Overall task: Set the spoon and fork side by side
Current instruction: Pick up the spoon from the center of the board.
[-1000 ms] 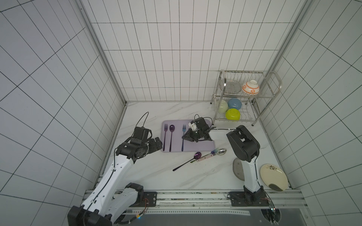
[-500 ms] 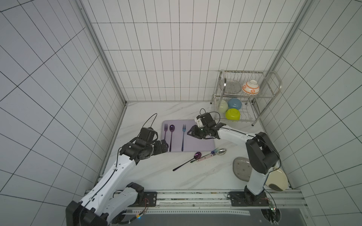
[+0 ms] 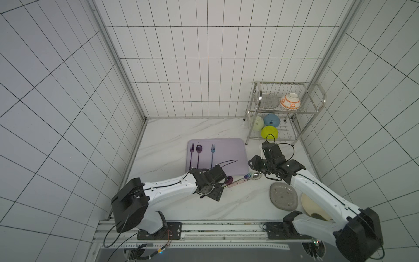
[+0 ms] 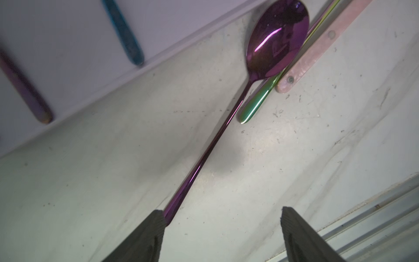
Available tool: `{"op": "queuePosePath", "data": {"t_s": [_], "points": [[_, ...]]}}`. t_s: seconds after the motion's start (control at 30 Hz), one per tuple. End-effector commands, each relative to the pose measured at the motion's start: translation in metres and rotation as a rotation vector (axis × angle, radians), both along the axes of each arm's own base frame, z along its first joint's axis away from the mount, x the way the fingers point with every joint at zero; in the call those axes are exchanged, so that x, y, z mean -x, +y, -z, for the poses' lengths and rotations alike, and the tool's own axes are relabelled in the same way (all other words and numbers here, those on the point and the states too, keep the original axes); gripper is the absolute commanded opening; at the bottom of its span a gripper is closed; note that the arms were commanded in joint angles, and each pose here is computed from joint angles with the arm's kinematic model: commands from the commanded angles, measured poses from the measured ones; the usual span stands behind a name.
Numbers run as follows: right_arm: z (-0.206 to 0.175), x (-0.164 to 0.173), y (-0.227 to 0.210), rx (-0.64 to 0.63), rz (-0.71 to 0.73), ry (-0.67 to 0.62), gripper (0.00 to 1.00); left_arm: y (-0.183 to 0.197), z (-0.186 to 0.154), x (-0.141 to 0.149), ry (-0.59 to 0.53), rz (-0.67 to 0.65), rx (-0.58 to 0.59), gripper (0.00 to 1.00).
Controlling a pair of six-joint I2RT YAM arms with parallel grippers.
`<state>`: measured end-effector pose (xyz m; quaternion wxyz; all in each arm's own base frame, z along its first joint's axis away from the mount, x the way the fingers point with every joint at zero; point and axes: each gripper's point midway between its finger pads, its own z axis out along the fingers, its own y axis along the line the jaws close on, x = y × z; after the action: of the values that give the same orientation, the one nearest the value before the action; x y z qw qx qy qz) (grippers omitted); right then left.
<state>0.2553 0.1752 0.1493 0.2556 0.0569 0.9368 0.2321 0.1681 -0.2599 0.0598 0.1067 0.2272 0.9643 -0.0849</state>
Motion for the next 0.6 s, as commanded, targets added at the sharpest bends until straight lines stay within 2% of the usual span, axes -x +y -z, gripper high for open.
{"op": "queuePosePath", "data": {"t_s": [0.0,0.1,0.3,0.43,0.57], "points": [[0.006,0.009,-0.025,0.042,0.068,0.013,0.35,-0.018,-0.001,-0.023,-0.079,0.077,-0.025,0.76],[0.004,0.012,-0.032,0.049,0.075,0.004,0.35,-0.018,0.004,-0.036,-0.079,0.117,-0.079,0.71],[0.007,0.013,-0.043,0.046,0.101,0.004,0.35,-0.019,0.017,-0.044,0.011,0.197,-0.082,0.56],[0.011,0.012,-0.048,0.048,0.115,0.012,0.35,-0.026,0.022,-0.035,0.064,0.289,-0.056,0.51],[0.013,0.009,-0.051,0.049,0.118,0.019,0.35,-0.024,0.027,-0.032,0.068,0.302,-0.063,0.5]]}}
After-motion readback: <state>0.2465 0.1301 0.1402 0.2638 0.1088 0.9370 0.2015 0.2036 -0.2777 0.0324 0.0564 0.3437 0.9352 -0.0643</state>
